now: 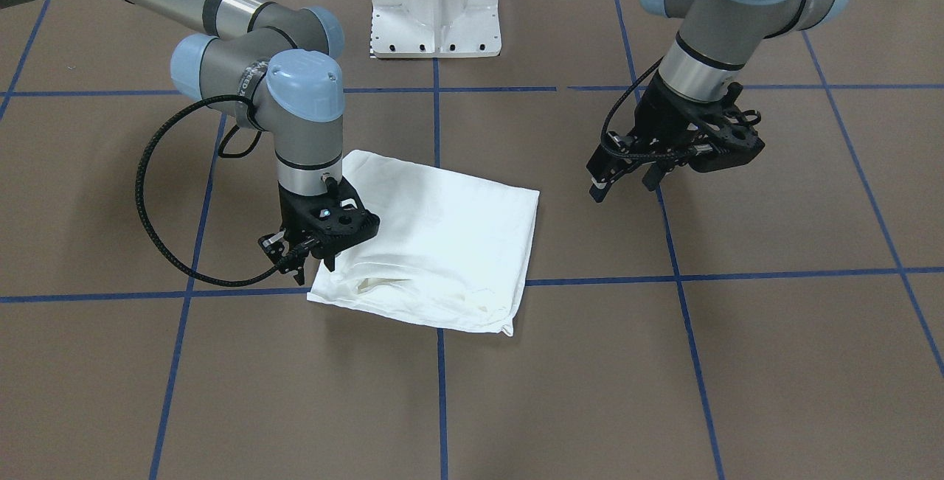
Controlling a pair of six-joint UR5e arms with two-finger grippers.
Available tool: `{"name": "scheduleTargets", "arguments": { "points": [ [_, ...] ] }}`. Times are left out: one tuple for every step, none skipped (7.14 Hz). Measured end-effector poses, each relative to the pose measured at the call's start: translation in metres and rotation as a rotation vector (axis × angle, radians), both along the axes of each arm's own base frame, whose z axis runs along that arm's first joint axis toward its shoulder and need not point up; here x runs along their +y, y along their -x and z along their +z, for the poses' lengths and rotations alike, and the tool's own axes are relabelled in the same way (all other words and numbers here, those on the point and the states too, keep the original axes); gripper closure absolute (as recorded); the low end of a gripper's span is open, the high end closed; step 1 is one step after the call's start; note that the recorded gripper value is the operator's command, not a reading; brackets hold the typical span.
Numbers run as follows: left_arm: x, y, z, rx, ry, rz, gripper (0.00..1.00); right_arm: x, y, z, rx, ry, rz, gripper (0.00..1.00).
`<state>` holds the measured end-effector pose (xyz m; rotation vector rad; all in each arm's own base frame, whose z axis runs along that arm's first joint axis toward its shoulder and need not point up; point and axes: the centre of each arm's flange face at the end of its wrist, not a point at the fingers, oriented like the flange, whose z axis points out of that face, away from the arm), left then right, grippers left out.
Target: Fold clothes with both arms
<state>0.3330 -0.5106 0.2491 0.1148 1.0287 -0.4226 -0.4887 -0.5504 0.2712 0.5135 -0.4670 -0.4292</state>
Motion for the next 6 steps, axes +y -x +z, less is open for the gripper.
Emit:
{"name": "scheduleTargets", "arguments": {
  "points": [
    [-0.001,0.001,0.001,-0.005,-0.012,0.007,0.0,-0.015,-0.018,0.003,-0.015,0.027,-0.009,0.0],
    [-0.003,0.007,0.003,-0.019,-0.046,0.023,0.0,-0.034,-0.051,0.015,-0.034,0.066,-0.032,0.0],
    [-0.007,0.02,0.009,-0.046,-0.093,0.05,0.0,-0.059,-0.104,0.044,-0.048,0.113,-0.062,0.0],
    [-0.014,0.043,0.026,-0.083,-0.133,0.082,0.0,-0.081,-0.17,0.082,-0.053,0.148,-0.096,0.0],
    [-0.022,0.077,0.054,-0.137,-0.184,0.122,0.0,-0.094,-0.233,0.122,-0.049,0.177,-0.112,0.0],
    [-0.028,0.117,0.089,-0.204,-0.239,0.169,0.0,-0.097,-0.288,0.162,-0.047,0.216,-0.097,0.0]
  ]
}}
